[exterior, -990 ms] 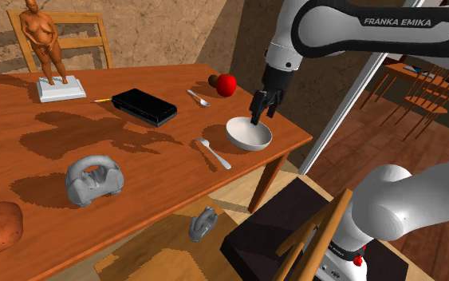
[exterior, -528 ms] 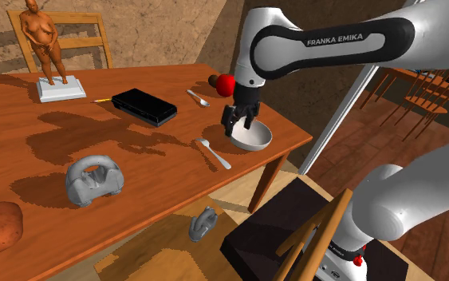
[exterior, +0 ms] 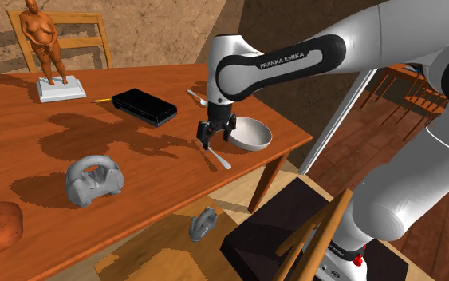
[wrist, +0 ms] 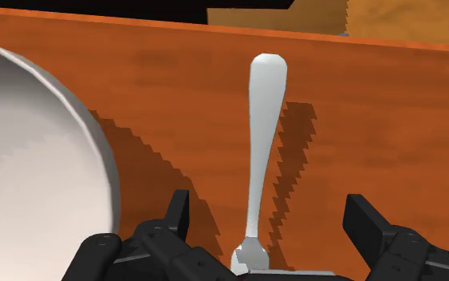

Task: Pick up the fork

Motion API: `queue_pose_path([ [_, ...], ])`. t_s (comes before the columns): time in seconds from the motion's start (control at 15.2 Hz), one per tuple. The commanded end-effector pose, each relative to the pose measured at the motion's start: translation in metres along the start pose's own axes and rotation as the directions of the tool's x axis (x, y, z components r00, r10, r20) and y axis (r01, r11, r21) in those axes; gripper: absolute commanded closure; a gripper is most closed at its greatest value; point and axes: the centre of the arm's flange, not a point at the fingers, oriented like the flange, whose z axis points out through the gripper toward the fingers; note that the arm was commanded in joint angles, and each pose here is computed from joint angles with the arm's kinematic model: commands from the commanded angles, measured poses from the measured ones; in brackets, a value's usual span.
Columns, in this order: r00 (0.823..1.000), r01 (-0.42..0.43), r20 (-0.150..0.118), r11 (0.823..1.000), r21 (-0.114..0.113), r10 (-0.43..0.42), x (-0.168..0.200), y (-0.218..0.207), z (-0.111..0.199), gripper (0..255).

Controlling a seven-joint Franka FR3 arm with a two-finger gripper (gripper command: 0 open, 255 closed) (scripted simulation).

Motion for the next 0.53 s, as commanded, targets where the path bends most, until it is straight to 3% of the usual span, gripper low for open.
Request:
queue_pose_path([
  [0.0, 1.0, -0.002, 0.001, 1.0, 0.0, 0.002, 0.002, 0.0, 0.013, 0],
  [0.4, 1.0, -0.002, 0.001, 1.0, 0.0, 0.002, 0.006, 0.001, 0.037, 0],
  [0.46, 1.0, -0.002, 0.001, 1.0, 0.0, 0.002, 0.006, 0.0, 0.037, 255],
])
